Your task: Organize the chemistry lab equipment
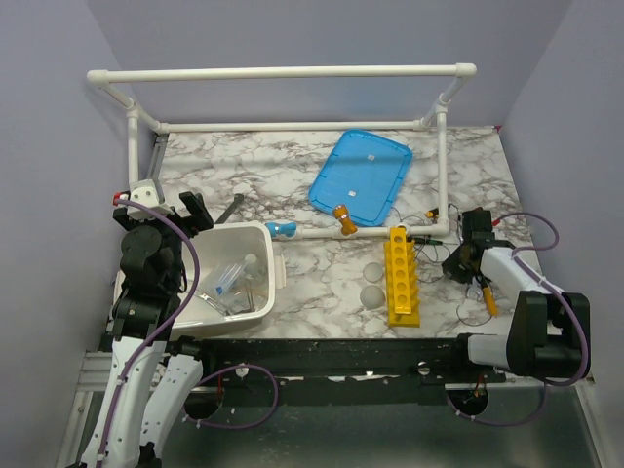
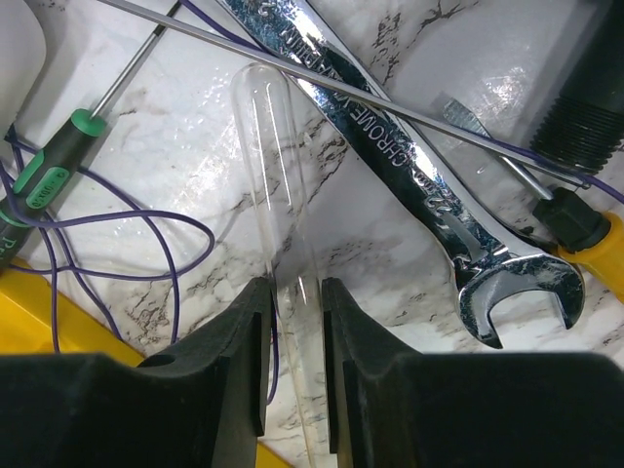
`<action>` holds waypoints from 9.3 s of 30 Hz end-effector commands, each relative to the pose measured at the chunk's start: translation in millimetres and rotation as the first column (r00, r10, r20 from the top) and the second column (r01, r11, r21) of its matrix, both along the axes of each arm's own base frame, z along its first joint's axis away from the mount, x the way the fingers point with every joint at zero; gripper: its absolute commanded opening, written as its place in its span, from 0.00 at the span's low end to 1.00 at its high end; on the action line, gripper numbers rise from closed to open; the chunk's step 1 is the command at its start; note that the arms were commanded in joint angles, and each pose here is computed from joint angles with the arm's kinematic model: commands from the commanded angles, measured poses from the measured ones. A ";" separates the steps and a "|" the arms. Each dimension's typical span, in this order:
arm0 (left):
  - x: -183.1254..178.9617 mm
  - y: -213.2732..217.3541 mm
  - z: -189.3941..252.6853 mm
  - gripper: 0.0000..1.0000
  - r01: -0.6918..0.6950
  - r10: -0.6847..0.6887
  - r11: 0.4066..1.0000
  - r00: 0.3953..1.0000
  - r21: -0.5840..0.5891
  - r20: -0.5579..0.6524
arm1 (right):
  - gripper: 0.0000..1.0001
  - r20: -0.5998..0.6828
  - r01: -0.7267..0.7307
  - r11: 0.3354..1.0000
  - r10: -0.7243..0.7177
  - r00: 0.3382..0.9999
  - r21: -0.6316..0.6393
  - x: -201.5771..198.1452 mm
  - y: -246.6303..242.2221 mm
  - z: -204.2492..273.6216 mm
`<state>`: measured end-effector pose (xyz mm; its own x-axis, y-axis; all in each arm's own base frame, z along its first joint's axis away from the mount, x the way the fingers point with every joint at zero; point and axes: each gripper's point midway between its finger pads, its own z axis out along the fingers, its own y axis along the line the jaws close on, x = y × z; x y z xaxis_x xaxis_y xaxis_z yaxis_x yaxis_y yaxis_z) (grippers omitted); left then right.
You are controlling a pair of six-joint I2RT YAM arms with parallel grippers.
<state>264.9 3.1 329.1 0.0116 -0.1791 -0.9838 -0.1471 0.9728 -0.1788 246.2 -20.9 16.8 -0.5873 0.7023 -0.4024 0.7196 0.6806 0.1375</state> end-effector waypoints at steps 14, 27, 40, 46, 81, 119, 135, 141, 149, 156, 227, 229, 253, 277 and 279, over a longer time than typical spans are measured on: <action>3.6 -42.3 4.2 0.99 0.215 -0.215 0.977 0.977 0.019 0.014 | 0.13 0.279 -0.072 0.997 0.065 0.958 0.015 44.1 8.3 100.8; 2.5 -92.5 -2.9 0.99 0.420 -0.420 0.907 0.908 0.017 -0.013 | 0.11 0.449 -0.167 0.980 0.102 0.888 0.109 55.2 34.8 164.4; -26.3 -204.8 -7.5 0.97 0.737 -0.761 0.590 0.644 -0.331 0.076 | 0.10 0.562 -0.293 0.922 0.105 0.820 0.254 70.5 99.7 192.2; -37.9 -256.2 -15.3 0.97 0.786 -0.841 0.467 0.536 -0.406 0.071 | 0.10 0.576 -0.356 0.883 0.126 0.808 0.305 75.8 138.1 186.3; -40.2 -393.1 -112.7 0.70 0.658 -0.958 0.272 0.251 -0.702 -0.137 | 0.10 0.615 -0.482 0.760 0.140 0.776 0.435 65.1 216.1 184.2; -100.8 -320.1 -139.7 0.04 0.694 -0.908 0.289 -0.021 -0.660 -0.419 | 0.64 0.747 -0.763 0.613 0.602 0.283 -0.205 36.9 198.0 228.8; -134.1 -261.2 -135.3 0.03 0.752 -0.840 0.245 -0.150 -0.612 -0.521 | 0.64 0.613 -0.859 0.037 0.716 -0.334 -0.511 -36.4 245.1 240.8; -140.7 -257.7 -133.7 0.03 0.763 -0.831 0.213 -0.187 -0.610 -0.524 | 0.64 0.562 -0.838 -0.103 0.697 -0.446 -0.537 -52.7 273.3 239.8; -142.6 -252.1 -128.7 0.03 0.789 -0.814 0.198 -0.198 -0.582 -0.546 | 0.64 0.439 -0.778 -0.320 0.681 -0.586 -0.541 -84.4 319.2 218.3; -149.5 -249.4 -126.9 0.03 0.786 -0.814 0.179 -0.219 -0.591 -0.538 | 0.64 0.325 -0.723 -0.417 0.691 -0.646 -0.551 -87.5 327.9 196.5; -99.6 -257.9 -103.9 0.36 0.611 -0.973 0.232 0.141 -0.757 -0.184 | 0.20 0.223 -0.669 -0.305 0.782 -0.582 -0.678 -85.5 351.6 171.7; -99.8 -258.1 -105.1 0.29 0.607 -0.973 0.231 0.137 -0.760 -0.187 | 0.20 0.221 -0.669 -0.305 0.783 -0.581 -0.678 -85.0 351.8 170.8; -103.6 -255.5 -122.5 0.11 0.582 -0.965 0.257 0.118 -0.772 -0.233 | 0.22 0.221 -0.684 -0.275 0.809 -0.544 -0.676 -76.3 354.9 167.6; -66.5 -250.7 -105.9 0.01 0.652 -0.910 0.414 0.297 -0.635 -0.289 | 0.79 0.452 -0.744 0.161 0.868 -0.206 -0.648 -32.9 316.6 205.7; -68.7 -254.8 -100.3 0.01 0.673 -0.909 0.416 0.298 -0.611 -0.291 | 0.79 0.515 -0.734 0.271 0.848 -0.123 -0.622 -13.1 300.4 215.2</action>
